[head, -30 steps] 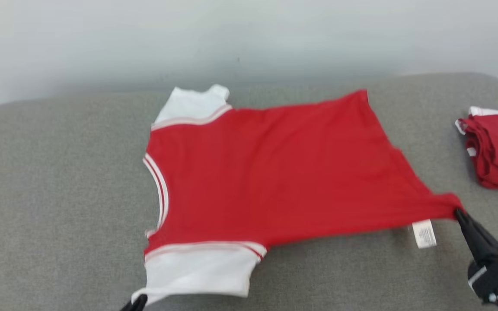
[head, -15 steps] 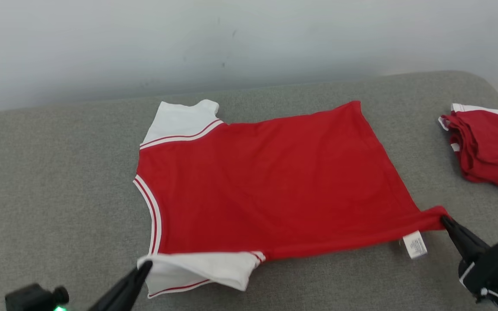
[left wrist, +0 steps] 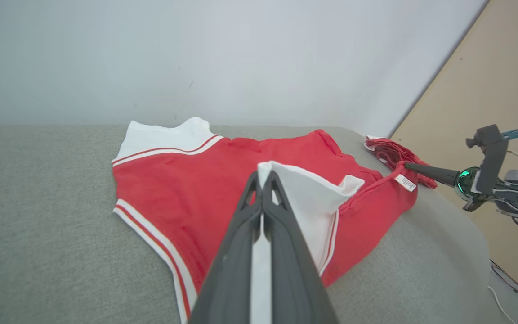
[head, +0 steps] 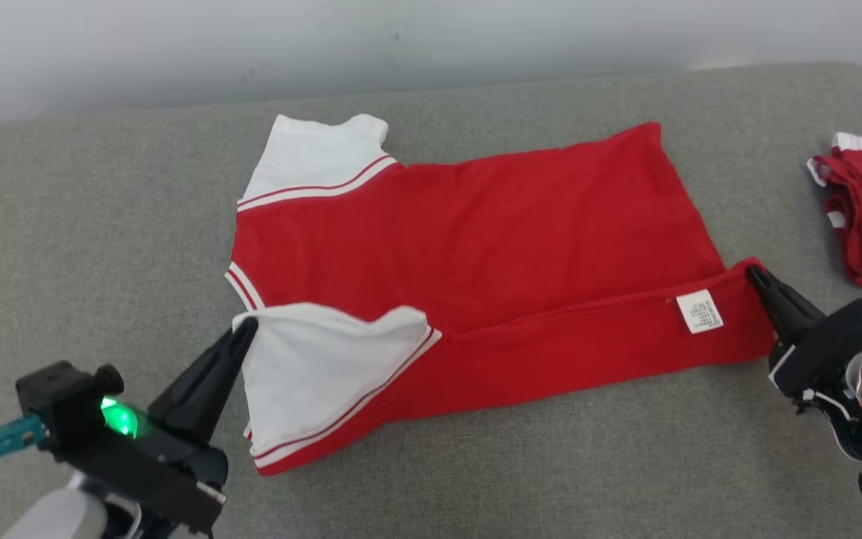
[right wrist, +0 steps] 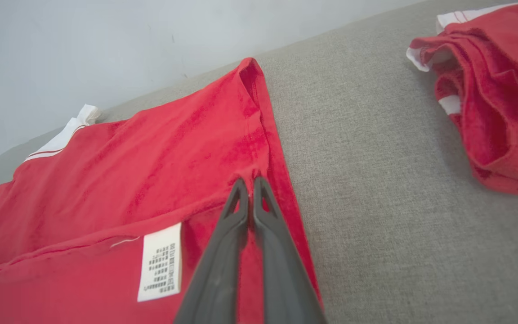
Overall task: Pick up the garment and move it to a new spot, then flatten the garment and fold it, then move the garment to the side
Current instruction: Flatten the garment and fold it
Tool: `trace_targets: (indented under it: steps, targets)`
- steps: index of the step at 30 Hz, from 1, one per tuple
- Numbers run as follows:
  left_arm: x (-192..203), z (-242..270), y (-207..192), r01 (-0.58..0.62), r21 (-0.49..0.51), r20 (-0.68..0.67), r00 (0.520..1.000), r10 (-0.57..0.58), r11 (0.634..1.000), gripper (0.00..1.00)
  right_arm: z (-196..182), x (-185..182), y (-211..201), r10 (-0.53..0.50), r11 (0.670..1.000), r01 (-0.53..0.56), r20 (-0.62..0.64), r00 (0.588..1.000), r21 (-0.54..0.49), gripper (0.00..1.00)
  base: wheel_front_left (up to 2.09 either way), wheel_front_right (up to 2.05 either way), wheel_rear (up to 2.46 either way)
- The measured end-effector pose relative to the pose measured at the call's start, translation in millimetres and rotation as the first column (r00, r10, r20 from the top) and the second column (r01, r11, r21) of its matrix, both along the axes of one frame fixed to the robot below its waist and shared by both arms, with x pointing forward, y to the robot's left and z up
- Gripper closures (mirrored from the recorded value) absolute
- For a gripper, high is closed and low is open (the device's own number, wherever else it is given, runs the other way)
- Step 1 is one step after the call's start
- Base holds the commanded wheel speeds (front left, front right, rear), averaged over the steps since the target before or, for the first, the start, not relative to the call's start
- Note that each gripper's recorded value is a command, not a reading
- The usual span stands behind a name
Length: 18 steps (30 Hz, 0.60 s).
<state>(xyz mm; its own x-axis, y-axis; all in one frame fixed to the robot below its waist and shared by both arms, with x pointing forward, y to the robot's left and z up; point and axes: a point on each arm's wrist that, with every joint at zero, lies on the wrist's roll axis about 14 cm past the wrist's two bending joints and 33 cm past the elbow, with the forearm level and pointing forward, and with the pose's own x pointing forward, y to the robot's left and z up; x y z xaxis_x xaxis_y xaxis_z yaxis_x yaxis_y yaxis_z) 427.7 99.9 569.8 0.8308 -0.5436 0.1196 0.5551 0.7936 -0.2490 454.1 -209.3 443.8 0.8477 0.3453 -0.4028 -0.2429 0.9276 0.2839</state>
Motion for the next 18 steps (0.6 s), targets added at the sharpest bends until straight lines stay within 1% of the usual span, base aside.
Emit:
trace_targets:
  steps: [4, 10, 12, 14, 15, 16, 17, 18]
  targets:
    - [20, -6, 5, -0.018, -0.001, 0.009, 1.0, 0.018, 1.0, 1.0, -8, 14, 8, 0.02, 1.0, -0.02, -0.001, 1.0, -0.018, 1.0, 0.0, 0.0, 0.0]
    - [42, -22, 14, -0.052, 0.047, 0.025, 0.998, 0.05, 0.998, 1.0, -19, 32, 11, 0.019, 0.999, -0.019, 0.007, 1.0, -0.03, 1.0, 0.0, 0.0, 0.0]
    - [47, -30, 15, -0.05, 0.073, 0.024, 0.999, 0.049, 0.996, 1.0, -25, 35, 10, 0.017, 0.999, -0.016, 0.001, 1.0, -0.039, 1.0, 0.0, 0.0, 0.0]
    - [50, -37, 14, -0.049, 0.078, 0.014, 0.999, 0.048, 0.996, 1.0, -31, 37, 8, 0.013, 0.999, -0.013, -0.007, 1.0, -0.047, 0.99, 0.0, 0.0, 0.0]
    - [52, -41, 12, -0.043, 0.085, 0.009, 0.999, 0.042, 0.996, 1.0, -34, 38, 8, 0.012, 0.999, -0.013, -0.012, 1.0, -0.052, 0.95, 0.0, 0.0, 0.0]
    - [53, -44, 12, -0.038, 0.093, 0.01, 0.999, 0.037, 0.995, 1.0, -36, 39, 8, 0.009, 0.998, -0.01, -0.012, 1.0, -0.054, 0.85, 0.0, 0.0, 0.0]
    - [55, -47, 12, -0.039, 0.102, 0.007, 0.999, 0.039, 0.994, 0.93, -38, 39, 7, 0.008, 0.998, -0.009, -0.015, 1.0, -0.057, 0.64, 0.0, 0.0, 0.0]
    - [58, -49, 13, -0.043, 0.111, 0.006, 0.999, 0.043, 0.993, 0.75, -40, 40, 8, 0.008, 0.998, -0.009, -0.015, 1.0, -0.057, 0.45, 0.0, 0.0, 0.0]
